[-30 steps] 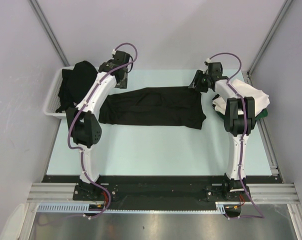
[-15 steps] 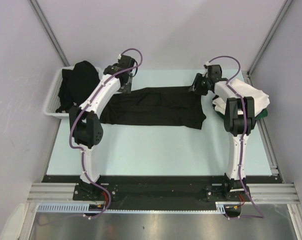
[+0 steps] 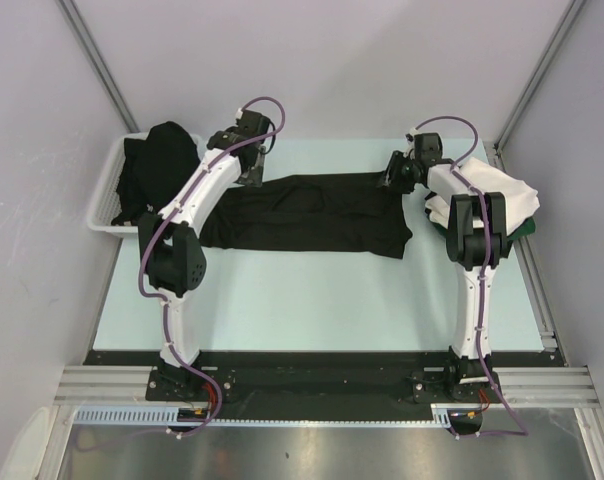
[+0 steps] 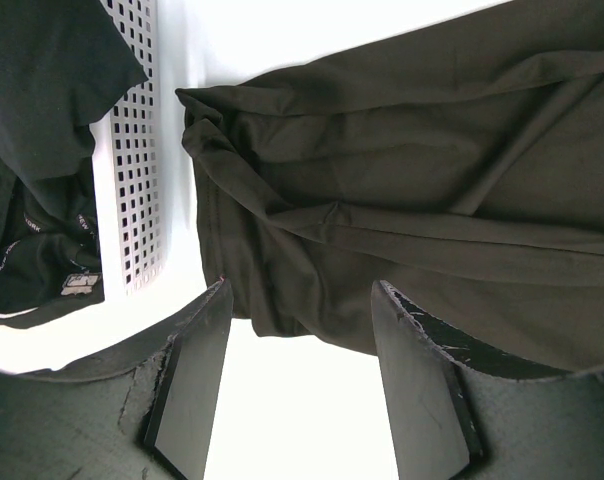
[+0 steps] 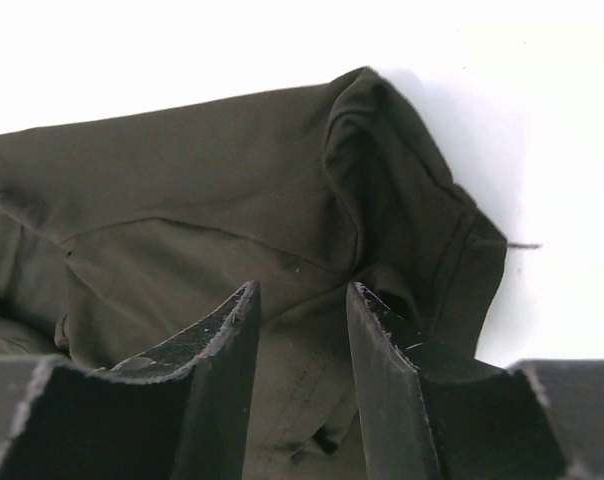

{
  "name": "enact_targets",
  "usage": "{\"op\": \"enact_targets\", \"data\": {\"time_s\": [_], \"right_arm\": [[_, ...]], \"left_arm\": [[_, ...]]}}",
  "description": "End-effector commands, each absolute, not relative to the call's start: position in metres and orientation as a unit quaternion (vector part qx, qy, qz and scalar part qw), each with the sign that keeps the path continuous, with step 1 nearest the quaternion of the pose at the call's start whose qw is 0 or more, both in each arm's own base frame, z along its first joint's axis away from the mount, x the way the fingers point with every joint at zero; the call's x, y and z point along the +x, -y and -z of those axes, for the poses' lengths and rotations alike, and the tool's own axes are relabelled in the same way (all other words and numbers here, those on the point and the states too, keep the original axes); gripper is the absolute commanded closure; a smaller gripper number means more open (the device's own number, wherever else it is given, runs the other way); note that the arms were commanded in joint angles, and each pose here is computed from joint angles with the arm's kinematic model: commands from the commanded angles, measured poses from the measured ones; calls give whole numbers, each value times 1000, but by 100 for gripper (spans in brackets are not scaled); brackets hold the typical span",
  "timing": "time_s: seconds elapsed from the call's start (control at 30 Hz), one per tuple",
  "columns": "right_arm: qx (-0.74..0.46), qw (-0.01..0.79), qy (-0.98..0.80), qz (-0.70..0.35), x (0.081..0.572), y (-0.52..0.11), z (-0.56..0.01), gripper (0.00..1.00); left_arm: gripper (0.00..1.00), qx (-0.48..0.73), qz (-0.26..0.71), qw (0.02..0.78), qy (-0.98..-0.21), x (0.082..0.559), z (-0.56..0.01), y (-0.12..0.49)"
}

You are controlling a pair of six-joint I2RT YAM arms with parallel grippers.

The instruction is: Fold and stack the t-shirts

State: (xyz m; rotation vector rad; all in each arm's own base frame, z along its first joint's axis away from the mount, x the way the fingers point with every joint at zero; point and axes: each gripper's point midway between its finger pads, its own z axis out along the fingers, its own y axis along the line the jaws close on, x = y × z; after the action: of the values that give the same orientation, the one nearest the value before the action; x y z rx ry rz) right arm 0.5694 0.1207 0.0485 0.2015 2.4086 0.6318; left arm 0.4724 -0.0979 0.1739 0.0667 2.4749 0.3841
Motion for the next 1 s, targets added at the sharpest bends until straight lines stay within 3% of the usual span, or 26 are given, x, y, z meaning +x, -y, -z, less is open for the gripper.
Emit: {"op": "enact_targets", "data": {"time_s": [0.0, 0.37, 0.47, 0.6, 0.63, 0.73, 0.77, 0.97], "right_arm": [[67, 340, -903, -252, 586, -119, -63, 56], [68, 340, -900, -264, 595, -122, -60, 66], [67, 339, -899, -270, 597, -124, -60, 75], [69, 337, -896, -280, 599, -126, -59, 97], [67, 337, -896, -280, 599, -127, -58, 99], [69, 337, -896, -281, 600, -126, -59, 95], [69, 335, -898, -278, 599, -126, -58, 84], [81, 339, -900, -260, 595, -107, -62, 66]], "left_arm": [[37, 16, -139, 334, -932, 469, -194, 100], [37, 20, -141, 330, -933, 469, -190, 101], [37, 20, -142, 329, -933, 469, -189, 102], [37, 21, -142, 328, -934, 469, -189, 102], [37, 22, -142, 327, -934, 468, -189, 102], [36, 22, -146, 324, -934, 467, -187, 101], [36, 24, -146, 323, -935, 466, -187, 101], [37, 26, -142, 324, -935, 467, -185, 105]]}}
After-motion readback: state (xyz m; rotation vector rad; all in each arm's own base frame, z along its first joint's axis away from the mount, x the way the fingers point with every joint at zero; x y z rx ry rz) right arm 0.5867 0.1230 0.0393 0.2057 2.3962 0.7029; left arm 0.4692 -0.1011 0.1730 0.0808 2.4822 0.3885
